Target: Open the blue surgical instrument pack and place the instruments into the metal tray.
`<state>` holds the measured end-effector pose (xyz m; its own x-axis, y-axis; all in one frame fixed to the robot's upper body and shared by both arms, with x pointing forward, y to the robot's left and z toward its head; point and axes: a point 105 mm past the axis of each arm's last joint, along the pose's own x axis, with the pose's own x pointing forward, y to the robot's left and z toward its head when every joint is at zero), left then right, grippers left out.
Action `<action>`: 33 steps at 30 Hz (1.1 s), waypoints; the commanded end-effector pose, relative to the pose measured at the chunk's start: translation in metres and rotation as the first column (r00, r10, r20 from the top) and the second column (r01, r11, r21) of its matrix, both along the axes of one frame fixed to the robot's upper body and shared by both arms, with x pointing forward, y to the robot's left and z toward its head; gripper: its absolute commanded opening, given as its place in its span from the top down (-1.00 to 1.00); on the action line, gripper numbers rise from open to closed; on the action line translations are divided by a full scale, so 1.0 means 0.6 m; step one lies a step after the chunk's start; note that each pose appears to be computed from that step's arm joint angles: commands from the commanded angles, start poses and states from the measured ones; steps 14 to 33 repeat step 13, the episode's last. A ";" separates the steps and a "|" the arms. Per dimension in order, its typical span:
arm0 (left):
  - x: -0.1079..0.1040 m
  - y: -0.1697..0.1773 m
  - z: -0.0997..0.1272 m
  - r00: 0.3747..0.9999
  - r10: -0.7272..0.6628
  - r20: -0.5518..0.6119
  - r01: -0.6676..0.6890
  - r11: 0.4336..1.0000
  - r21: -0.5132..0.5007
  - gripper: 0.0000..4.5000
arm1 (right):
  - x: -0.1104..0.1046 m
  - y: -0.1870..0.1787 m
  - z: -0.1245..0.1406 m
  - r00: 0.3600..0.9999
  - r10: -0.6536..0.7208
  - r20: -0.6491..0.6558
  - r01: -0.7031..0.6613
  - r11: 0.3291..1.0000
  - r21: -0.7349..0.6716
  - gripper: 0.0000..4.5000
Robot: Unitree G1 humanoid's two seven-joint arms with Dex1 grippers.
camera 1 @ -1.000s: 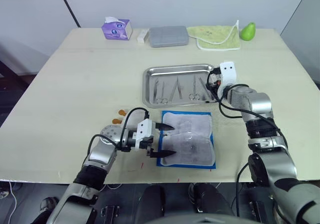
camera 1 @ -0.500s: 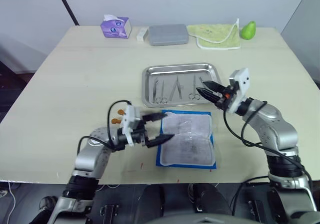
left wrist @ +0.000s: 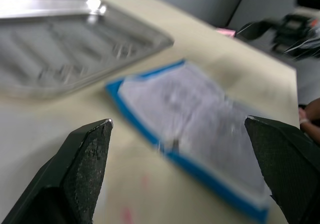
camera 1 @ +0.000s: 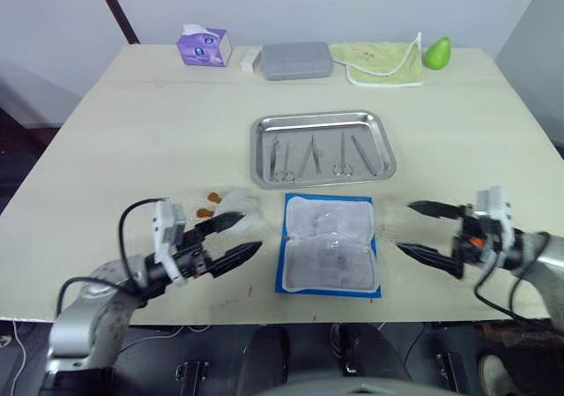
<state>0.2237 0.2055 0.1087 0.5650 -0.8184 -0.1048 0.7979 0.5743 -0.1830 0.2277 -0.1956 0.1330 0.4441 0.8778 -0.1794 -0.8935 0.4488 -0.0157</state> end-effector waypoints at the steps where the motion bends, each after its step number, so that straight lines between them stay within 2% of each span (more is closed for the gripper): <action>1: -0.016 0.026 0.015 0.999 0.030 0.025 -0.031 0.999 0.019 -1.00 | -0.022 -0.041 0.022 0.998 -0.026 0.063 0.028 0.999 -0.019 -0.97; 7: -0.033 0.075 -0.014 0.990 0.142 -0.008 -0.140 0.984 0.111 -1.00 | -0.053 -0.095 0.010 0.993 -0.109 0.038 0.112 0.991 -0.067 -0.97; 11: -0.031 0.082 -0.026 0.980 0.195 -0.039 -0.186 0.969 0.160 -1.00 | -0.060 -0.095 0.006 0.991 -0.128 0.040 0.130 0.990 -0.062 -0.97; 33: -0.028 0.080 -0.022 0.980 0.198 -0.031 -0.191 0.970 0.148 -1.00 | -0.058 -0.089 0.006 0.991 -0.125 0.044 0.127 0.990 -0.054 -0.97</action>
